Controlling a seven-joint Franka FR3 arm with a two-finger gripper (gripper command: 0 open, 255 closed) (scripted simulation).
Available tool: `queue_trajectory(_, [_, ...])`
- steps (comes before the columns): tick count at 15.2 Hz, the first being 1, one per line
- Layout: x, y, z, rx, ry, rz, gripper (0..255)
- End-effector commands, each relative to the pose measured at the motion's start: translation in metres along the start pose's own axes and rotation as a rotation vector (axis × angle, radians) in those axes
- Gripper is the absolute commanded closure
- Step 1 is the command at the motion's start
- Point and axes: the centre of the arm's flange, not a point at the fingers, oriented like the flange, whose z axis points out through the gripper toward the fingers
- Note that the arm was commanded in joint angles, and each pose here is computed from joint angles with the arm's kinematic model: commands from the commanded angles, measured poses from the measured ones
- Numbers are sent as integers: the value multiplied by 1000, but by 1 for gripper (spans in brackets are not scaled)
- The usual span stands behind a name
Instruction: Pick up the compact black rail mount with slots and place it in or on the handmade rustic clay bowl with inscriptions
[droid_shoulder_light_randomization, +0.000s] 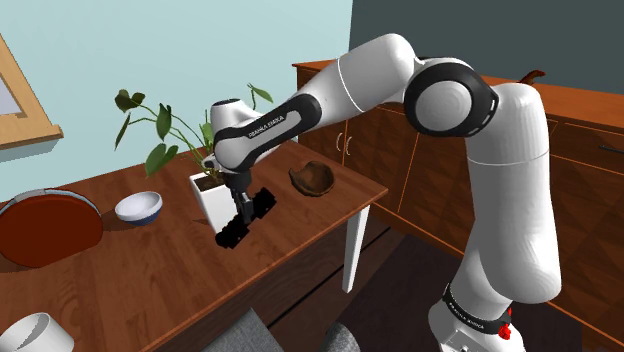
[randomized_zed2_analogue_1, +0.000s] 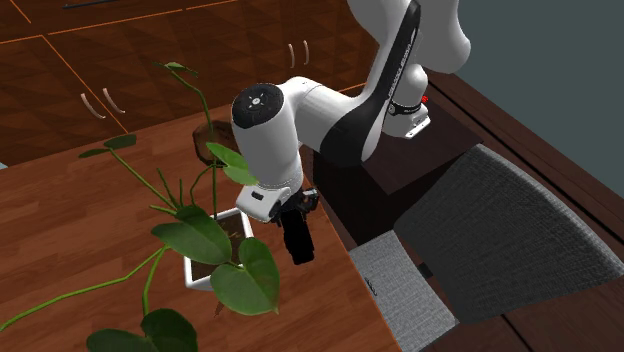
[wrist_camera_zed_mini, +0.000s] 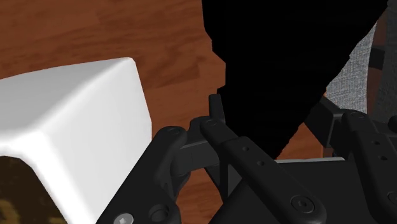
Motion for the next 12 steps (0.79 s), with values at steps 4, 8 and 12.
queue_trajectory(4, [0, -1, -28, -1, 1, 1, 255])
queue_trajectory(8, [0, -2, -49, -1, 1, 1, 255])
queue_trajectory(12, [1, -4, -70, -1, 1, 1, 255])
